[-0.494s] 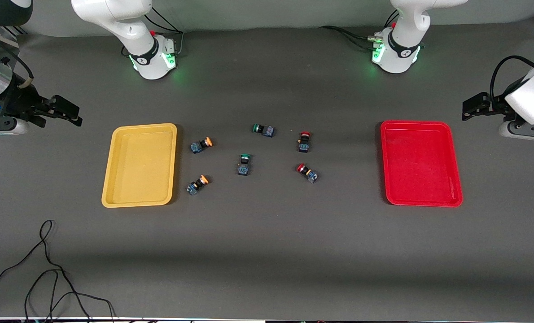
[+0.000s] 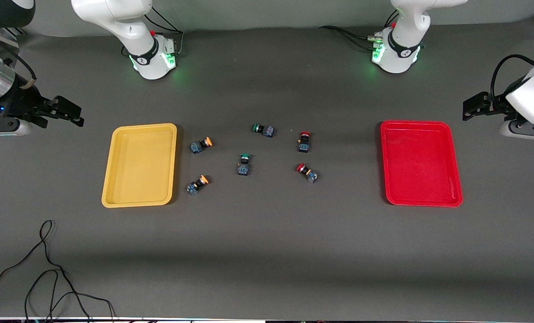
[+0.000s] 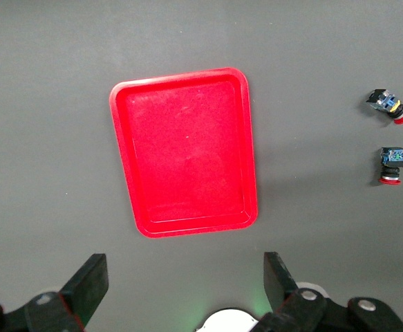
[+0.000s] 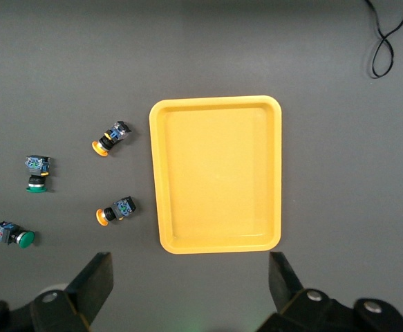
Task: Place red and yellow buttons in trays
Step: 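Reach the right gripper to an orange button while the left gripper moves out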
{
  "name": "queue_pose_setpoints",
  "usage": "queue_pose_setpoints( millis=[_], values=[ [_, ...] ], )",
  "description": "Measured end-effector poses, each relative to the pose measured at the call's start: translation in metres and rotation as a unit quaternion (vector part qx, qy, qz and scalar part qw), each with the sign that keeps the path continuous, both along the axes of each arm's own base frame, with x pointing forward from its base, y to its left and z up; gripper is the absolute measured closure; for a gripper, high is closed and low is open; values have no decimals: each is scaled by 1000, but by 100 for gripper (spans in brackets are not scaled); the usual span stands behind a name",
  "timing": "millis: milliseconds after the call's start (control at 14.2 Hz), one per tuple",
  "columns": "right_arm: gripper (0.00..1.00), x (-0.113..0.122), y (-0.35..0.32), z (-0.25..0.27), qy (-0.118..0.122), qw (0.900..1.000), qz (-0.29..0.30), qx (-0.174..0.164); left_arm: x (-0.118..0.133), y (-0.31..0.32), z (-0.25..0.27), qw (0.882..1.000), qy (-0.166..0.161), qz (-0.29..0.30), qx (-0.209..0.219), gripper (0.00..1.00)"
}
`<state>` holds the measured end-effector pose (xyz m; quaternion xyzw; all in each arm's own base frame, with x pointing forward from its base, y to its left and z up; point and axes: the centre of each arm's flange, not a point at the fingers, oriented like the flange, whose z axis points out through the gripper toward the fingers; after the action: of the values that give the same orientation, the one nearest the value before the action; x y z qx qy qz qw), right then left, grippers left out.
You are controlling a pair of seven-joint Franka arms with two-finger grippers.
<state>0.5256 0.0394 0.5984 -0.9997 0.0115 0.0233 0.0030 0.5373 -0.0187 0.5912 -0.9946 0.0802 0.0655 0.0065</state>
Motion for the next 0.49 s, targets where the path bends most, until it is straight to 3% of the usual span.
queue_pose_setpoints(
  millis=[141,282,494],
  values=[
    [0,7,32,-25,11,999,-30,-3,1,0,-1,1000,1,0,0,0],
    [0,6,94,-69,7,997,-82,-9,3,1,-6,1000,6,3,0,0],
    [0,-16,172,-156,-1,987,-160,-10,9,-1,-17,1000,6,29,3,0]
  ],
)
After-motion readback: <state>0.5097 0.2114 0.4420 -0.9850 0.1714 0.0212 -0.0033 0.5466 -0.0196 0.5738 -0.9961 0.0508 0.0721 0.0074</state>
